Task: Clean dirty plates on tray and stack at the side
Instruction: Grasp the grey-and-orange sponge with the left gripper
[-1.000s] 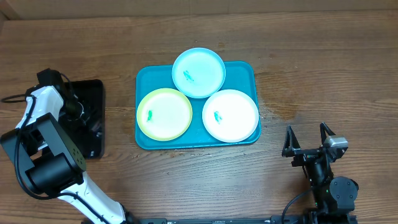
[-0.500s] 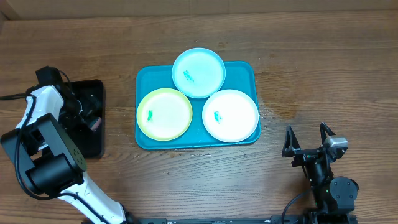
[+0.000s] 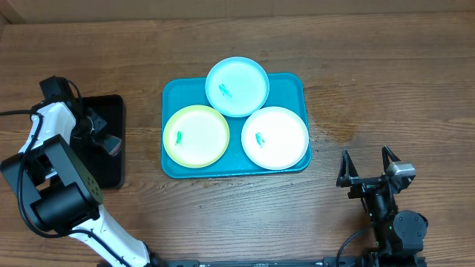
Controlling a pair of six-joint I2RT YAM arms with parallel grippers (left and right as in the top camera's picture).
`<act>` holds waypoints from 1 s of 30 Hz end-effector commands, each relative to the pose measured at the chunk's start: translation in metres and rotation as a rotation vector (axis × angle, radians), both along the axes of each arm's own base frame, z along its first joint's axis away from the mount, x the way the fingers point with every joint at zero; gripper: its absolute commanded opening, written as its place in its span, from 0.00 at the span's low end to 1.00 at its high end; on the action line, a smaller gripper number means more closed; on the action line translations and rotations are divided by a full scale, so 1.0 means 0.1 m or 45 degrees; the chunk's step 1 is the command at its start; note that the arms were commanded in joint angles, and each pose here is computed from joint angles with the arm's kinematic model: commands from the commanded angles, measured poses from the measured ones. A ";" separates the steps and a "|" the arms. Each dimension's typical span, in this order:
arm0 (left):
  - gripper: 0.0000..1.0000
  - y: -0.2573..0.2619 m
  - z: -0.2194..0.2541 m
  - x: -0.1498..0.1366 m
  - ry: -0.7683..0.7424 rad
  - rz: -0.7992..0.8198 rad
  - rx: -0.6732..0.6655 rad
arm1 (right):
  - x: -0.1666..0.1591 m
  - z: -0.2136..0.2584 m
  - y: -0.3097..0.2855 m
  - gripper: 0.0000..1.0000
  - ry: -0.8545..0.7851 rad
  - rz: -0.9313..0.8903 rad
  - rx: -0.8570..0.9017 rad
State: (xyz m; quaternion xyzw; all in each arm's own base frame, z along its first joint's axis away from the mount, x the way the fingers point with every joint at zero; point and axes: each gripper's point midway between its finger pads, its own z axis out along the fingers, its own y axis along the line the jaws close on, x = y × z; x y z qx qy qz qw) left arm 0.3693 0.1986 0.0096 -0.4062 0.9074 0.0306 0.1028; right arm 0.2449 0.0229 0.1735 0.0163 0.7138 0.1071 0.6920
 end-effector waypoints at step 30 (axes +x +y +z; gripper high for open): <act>0.11 -0.73 -0.01 -0.08 -0.016 -0.054 -0.496 | 0.00 -0.02 -0.02 1.00 -0.004 -0.014 -0.003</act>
